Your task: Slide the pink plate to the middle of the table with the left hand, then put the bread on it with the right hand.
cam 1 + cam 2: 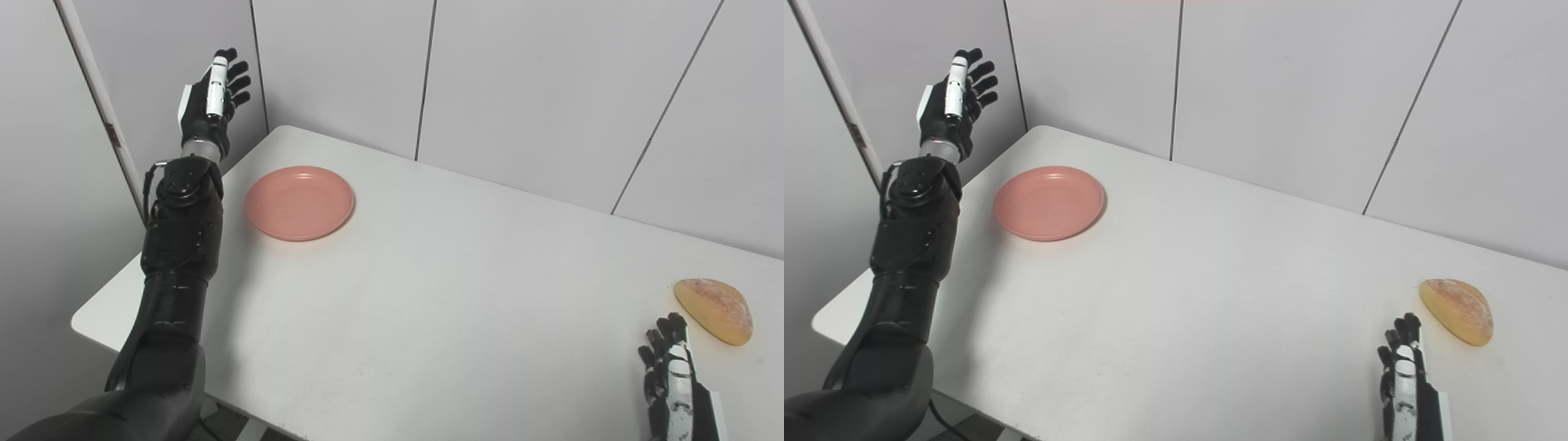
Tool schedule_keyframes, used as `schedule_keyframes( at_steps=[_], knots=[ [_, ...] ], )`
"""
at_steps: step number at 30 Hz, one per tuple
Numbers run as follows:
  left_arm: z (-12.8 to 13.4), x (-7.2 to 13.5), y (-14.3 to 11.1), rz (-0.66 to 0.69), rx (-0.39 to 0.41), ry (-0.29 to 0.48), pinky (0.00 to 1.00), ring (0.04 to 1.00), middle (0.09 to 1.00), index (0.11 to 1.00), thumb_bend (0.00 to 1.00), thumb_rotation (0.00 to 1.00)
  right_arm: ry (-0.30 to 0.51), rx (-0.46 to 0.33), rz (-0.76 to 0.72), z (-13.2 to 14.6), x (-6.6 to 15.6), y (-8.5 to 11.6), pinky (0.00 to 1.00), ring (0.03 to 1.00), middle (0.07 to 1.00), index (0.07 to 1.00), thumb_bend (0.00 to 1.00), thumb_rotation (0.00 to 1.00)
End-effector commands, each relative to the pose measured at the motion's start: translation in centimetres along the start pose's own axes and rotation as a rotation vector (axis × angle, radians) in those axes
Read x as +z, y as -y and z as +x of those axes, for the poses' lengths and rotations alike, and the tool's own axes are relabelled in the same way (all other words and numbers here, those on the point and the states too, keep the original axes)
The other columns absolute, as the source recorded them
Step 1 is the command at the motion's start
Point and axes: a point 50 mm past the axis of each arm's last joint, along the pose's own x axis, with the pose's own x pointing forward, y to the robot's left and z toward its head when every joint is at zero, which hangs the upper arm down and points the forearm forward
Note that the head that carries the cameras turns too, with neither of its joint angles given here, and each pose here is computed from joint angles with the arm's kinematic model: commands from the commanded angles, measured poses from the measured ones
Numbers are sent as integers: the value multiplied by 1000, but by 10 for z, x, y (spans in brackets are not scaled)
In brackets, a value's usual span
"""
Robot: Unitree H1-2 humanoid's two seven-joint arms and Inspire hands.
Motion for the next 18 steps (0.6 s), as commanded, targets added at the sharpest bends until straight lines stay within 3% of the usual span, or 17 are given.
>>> schedule_keyframes(
  at_steps=[1,18],
  knots=[
    [11,27,-9,3,15,95,846,860,858,852,395,1000,-23,-8,-1,-8,-6,7,1000,1000,1000,1000,127,1000],
    [8,-6,-26,-69,28,-3,849,859,861,849,375,1000,-13,-6,-12,-8,-6,11,1000,1000,1000,1000,126,1000]
  ],
)
